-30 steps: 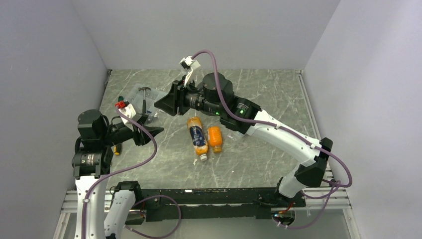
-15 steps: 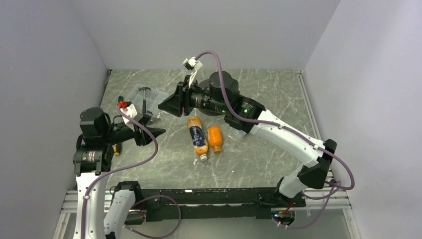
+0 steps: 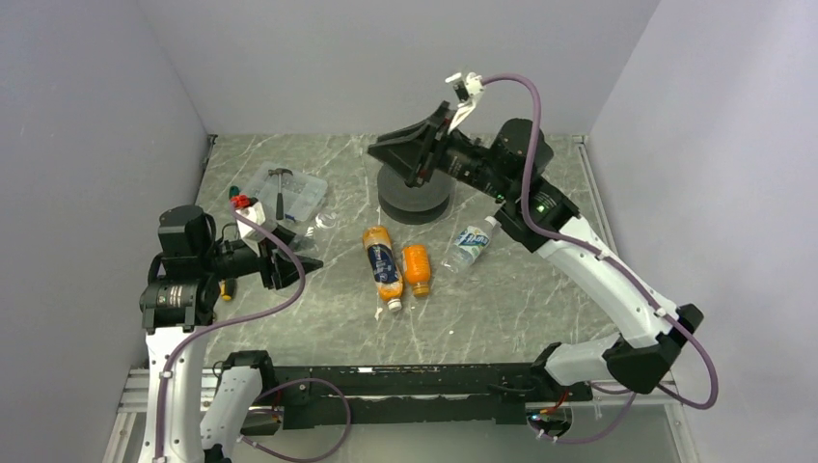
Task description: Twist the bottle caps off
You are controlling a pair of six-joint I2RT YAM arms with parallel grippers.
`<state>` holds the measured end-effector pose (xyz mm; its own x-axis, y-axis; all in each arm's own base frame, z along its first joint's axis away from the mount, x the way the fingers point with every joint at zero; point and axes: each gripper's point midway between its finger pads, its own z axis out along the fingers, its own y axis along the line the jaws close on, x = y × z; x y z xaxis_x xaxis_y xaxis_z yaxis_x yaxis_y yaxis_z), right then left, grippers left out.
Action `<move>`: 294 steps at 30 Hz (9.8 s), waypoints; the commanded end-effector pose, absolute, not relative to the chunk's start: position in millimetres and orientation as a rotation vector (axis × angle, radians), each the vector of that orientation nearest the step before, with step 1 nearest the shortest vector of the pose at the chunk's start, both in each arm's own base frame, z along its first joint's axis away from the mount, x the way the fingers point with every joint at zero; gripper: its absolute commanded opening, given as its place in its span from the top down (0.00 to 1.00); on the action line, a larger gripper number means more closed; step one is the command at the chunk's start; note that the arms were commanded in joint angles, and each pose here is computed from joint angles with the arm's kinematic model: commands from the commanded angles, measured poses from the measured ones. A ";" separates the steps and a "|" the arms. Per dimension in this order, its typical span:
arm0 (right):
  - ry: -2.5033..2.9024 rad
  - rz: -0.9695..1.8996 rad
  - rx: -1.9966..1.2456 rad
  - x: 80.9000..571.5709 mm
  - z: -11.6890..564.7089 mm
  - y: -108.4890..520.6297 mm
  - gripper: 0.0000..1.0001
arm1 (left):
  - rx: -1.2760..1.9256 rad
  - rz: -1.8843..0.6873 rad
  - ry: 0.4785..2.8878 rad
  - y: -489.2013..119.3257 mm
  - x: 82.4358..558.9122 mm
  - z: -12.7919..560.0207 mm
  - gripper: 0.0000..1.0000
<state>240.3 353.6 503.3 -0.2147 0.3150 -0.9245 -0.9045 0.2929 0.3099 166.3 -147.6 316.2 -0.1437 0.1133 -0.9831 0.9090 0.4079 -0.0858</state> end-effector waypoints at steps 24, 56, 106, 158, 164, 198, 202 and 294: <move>2.170 0.350 0.817 277.4 92.0 76.9 0.79 | 0.976 -0.867 1.465 -150.3 155.0 333.4 0.82; 2.219 0.344 0.741 272.4 88.8 96.1 0.46 | 0.975 -0.875 1.473 -150.3 156.3 326.2 0.83; 1.315 1.463 -0.691 170.0 442.8 434.0 0.49 | 0.902 -0.946 1.511 -152.3 160.1 322.3 0.83; 1.614 0.559 -0.549 426.4 241.9 441.7 0.83 | 0.675 -0.647 1.830 -112.1 168.8 313.5 0.01; 1.643 0.552 -0.545 426.1 227.6 439.5 0.76 | 0.685 -0.643 1.819 -112.5 167.4 313.9 0.01; 1.876 0.333 -0.281 329.2 243.0 362.2 0.00 | 0.697 -0.669 1.792 -116.3 171.0 317.7 0.01; 1.980 0.332 -0.244 290.0 210.4 349.0 0.00 | 0.711 -0.677 1.783 -117.6 172.1 318.3 0.01; 1.906 1.518 -1.280 109.1 306.5 467.0 0.52 | 1.789 0.277 0.666 -114.5 132.7 286.8 0.01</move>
<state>118.4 461.4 274.1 -0.5322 -0.4448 -0.7203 -0.8198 0.0583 0.5697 126.8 -117.4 290.4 0.7899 0.5716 -0.2219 0.3489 -0.1214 0.9293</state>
